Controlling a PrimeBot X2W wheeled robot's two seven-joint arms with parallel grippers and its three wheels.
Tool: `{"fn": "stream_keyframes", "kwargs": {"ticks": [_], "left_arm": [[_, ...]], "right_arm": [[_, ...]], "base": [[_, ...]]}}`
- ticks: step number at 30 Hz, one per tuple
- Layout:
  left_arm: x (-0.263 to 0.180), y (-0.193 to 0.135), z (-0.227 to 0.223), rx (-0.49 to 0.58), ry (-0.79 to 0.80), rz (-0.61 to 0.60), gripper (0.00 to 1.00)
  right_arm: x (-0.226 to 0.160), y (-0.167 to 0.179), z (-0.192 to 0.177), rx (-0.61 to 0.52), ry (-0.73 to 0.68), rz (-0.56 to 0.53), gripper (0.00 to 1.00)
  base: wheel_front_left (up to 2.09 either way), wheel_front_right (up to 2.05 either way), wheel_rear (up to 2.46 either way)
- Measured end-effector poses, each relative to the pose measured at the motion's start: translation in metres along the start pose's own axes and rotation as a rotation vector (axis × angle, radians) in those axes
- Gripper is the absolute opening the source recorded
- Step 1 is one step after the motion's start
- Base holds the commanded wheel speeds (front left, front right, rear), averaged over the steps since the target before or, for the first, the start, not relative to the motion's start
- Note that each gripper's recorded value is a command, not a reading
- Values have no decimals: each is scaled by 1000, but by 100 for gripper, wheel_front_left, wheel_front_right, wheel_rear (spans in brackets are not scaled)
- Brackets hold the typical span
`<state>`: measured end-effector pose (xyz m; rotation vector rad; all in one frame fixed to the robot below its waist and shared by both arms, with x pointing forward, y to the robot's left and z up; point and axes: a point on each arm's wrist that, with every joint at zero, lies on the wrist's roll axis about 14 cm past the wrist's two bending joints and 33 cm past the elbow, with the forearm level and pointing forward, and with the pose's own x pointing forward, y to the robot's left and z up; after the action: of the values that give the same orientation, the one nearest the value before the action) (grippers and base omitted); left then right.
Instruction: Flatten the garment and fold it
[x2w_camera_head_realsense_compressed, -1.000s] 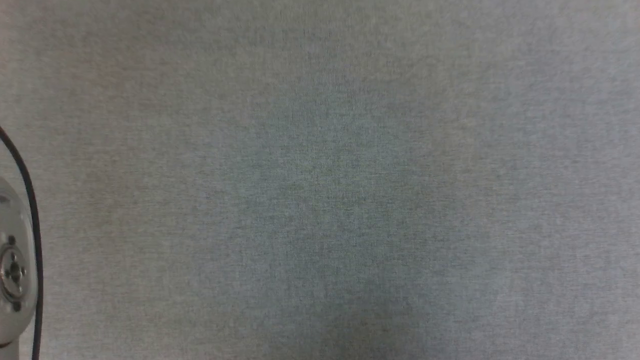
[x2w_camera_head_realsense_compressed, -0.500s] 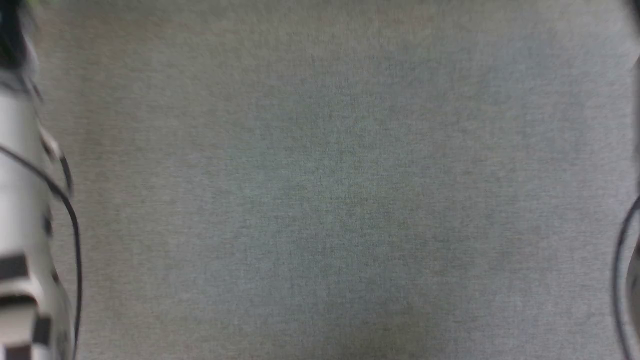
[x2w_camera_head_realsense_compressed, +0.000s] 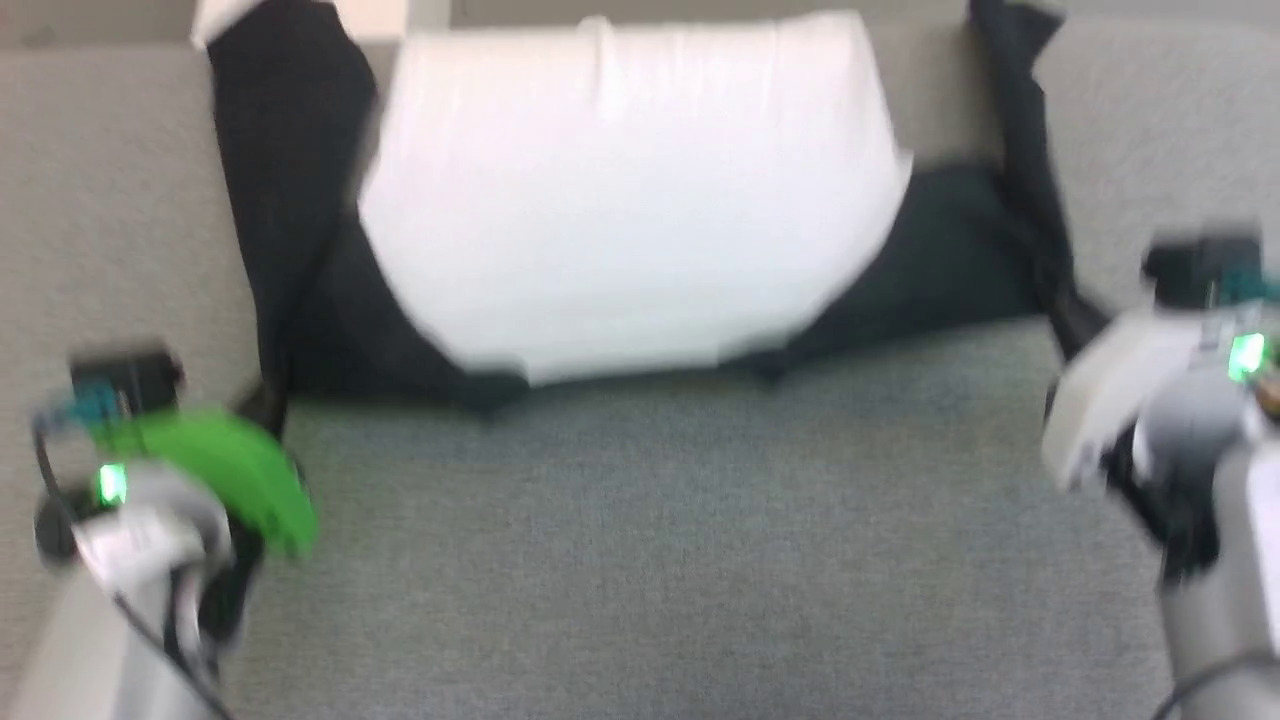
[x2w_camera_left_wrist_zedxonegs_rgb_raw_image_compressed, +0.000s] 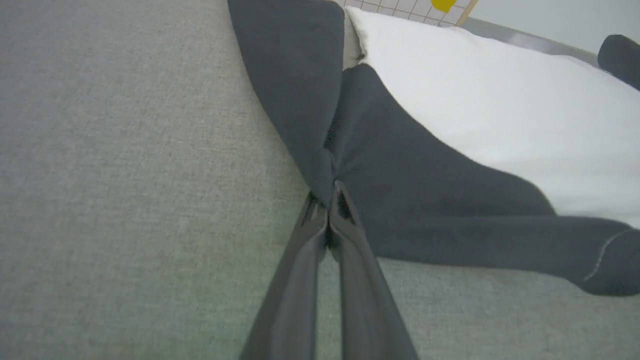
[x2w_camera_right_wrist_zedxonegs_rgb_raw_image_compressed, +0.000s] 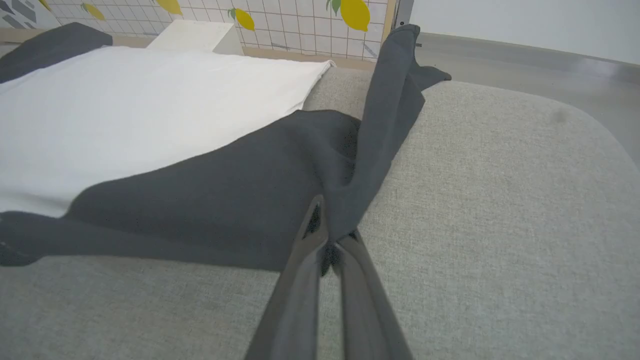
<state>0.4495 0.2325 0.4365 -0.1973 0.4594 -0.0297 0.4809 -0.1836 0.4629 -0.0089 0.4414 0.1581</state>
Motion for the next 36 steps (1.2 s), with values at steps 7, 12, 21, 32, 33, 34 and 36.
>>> {"fn": "stream_keyframes", "kwargs": {"ticks": [7,12,21,32,33,34,36], "left_arm": [[-69,-3,-38,-71,56,43,0],[-105,-5,-56,-103,88,66,0],[-137,-8,-95,-158,169,108,0],[-136,-20,-130,-190,206,110,100],[-136,-21,-129,-193,194,109,100],[-136,-21,-128,-195,185,109,100],[-136,-21,-125,-195,166,110,100]], "right_arm": [[-62,4,-40,96,52,-51,0],[-94,3,-64,106,122,-85,0],[-129,12,-116,114,313,-93,0],[-134,23,-151,143,360,-70,100],[-134,23,-151,150,352,-68,100],[-134,24,-151,158,341,-67,100],[-133,22,-146,162,303,-73,100]], "base": [[0,0,0],[0,0,0],[0,0,0],[0,0,0],[0,0,0],[0,0,0],[0,0,0]]}}
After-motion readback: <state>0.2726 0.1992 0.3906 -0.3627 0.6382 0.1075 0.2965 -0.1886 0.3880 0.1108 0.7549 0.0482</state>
